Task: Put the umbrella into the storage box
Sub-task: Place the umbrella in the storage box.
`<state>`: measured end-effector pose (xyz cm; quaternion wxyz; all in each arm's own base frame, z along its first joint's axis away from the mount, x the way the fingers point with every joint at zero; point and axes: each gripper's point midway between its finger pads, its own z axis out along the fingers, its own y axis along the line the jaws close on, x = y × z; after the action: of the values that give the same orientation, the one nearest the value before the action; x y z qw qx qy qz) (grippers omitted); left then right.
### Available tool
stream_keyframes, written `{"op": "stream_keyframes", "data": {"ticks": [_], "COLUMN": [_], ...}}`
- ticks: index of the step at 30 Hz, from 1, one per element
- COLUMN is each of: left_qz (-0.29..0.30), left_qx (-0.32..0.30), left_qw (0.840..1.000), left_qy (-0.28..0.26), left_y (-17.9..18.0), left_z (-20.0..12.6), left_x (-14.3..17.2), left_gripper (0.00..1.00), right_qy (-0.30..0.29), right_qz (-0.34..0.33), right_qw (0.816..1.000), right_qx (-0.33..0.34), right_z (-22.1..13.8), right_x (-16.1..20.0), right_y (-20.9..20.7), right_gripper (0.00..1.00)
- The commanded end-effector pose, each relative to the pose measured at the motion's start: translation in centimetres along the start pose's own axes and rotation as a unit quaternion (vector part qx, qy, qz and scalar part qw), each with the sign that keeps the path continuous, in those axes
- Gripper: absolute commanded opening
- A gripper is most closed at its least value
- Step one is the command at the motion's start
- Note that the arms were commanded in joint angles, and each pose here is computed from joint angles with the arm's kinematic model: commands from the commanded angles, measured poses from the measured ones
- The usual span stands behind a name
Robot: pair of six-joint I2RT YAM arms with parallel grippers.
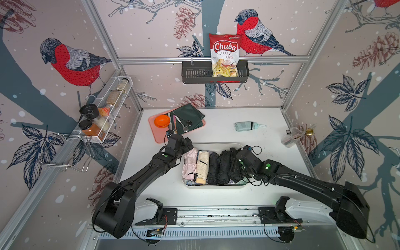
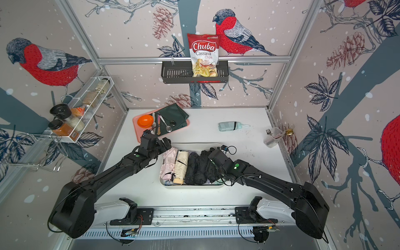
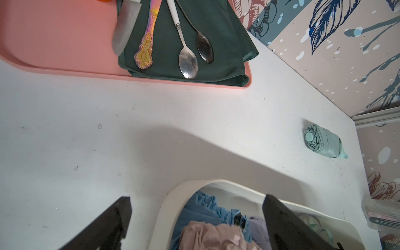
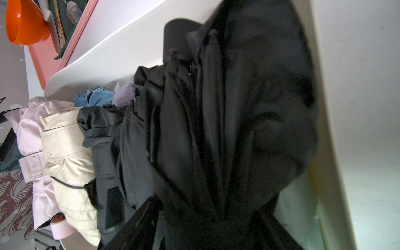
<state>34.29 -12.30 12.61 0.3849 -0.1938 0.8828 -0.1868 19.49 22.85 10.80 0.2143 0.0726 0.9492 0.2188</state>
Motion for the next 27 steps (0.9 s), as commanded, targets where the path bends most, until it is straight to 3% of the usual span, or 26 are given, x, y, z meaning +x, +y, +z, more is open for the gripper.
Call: {"op": "stream_keyframes", "data": {"ticks": [1,5,11,14,22,27], "left_qz": [0.001,0.001,0.000,0.001,0.011,0.037], "left_qx": [0.013,0.014,0.019,0.026,0.070,0.113], "left_qw": [1.000,1.000,1.000,1.000,0.997,0.993], "left_qy": [-0.014,-0.018,-0.015,-0.012,-0.004,-0.013], "left_y": [-0.6,-0.6,-0.9,-1.2,-3.0,-5.4], "left_z": [-0.1,-0.2,-0.1,-0.2,-0.7,-2.1], "left_x": [-0.7,-0.9,-0.9,-0.9,-0.7,-0.9], "left_gripper": [0.98,0.98,0.98,0.98,0.98,0.97], "right_qy": [-0.005,-0.024,-0.046,-0.045,-0.021,0.013], "right_qz": [-0.010,-0.013,-0.015,-0.017,-0.045,-0.091], "right_qw": [1.000,0.999,0.998,0.998,0.998,0.995], "right_qx": [0.004,0.024,0.030,0.038,0.043,0.036], "right_z": [-0.9,-2.3,-3.4,-3.3,-2.5,-2.2], "right_x": [-0.4,-1.3,-2.3,-2.3,-1.4,-0.4], "right_y": [0.4,-0.1,-0.3,-0.6,-1.1,-0.8], "right_gripper": [0.72,0.78,0.78,0.72,0.43,0.39]}}
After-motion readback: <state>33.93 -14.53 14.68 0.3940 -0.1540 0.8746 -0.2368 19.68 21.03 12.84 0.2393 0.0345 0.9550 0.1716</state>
